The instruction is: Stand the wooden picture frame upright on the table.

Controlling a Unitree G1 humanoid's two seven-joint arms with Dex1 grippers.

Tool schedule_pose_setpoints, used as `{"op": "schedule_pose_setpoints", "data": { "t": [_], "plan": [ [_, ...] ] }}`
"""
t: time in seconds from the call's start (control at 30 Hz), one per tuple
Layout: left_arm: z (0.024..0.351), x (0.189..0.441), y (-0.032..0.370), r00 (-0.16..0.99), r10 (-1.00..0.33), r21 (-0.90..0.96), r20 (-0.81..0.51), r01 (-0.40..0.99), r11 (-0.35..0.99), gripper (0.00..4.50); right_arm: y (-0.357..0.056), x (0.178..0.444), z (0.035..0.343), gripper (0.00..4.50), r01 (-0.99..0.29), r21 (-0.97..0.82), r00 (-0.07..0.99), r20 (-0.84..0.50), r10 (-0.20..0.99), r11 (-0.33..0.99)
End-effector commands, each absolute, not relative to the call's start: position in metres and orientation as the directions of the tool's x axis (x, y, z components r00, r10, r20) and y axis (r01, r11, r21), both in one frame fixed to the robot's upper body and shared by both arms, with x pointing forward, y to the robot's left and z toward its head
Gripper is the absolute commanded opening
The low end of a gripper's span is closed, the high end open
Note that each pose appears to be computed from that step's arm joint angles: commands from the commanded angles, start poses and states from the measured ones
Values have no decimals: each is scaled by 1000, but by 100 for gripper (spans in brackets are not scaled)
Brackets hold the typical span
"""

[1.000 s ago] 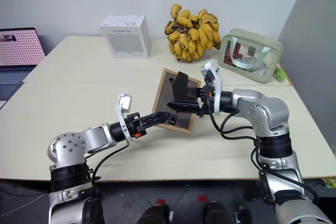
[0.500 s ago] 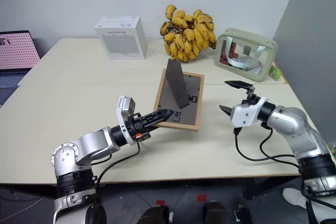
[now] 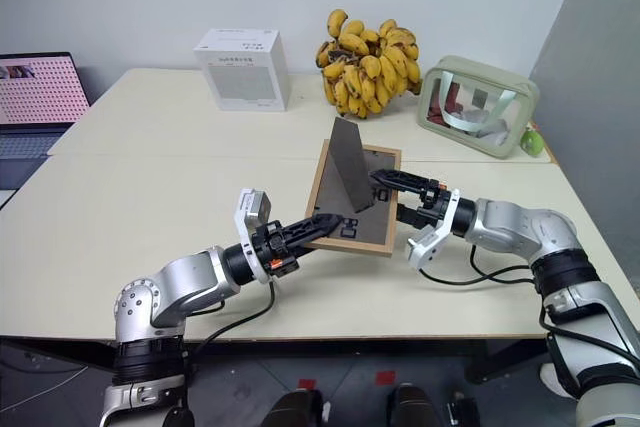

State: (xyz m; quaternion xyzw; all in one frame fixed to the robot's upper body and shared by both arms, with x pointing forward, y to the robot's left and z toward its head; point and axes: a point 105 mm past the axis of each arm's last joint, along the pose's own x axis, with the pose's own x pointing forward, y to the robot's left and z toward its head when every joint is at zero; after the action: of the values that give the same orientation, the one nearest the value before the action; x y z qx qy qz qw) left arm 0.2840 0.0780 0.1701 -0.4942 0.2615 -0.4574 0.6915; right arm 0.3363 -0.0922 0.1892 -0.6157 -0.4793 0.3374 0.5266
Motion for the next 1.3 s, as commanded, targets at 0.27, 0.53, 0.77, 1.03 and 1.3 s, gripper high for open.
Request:
{"op": "schedule_pose_setpoints", "data": {
  "t": [0.27,0.53,0.77,1.03,1.3],
  "plan": [
    [178,274,76,420,-903,-894,84,433,118,164,-100,341,210,138,282,-957,308,153,939,63],
    [198,276,125,524,-845,-837,106,506,209,348,-115,358,203,129,98,-986,394,162,905,133],
    [206,264,158,672,-721,-488,-169,578,653,450,-75,409,201,129,-592,-660,510,138,849,463],
    [193,264,148,747,-642,-77,-173,639,765,450,-21,410,188,129,-944,-9,330,56,942,331],
    [177,274,167,809,-565,76,-161,581,810,450,-5,402,151,129,-934,216,282,-42,958,285]
  ]
}}
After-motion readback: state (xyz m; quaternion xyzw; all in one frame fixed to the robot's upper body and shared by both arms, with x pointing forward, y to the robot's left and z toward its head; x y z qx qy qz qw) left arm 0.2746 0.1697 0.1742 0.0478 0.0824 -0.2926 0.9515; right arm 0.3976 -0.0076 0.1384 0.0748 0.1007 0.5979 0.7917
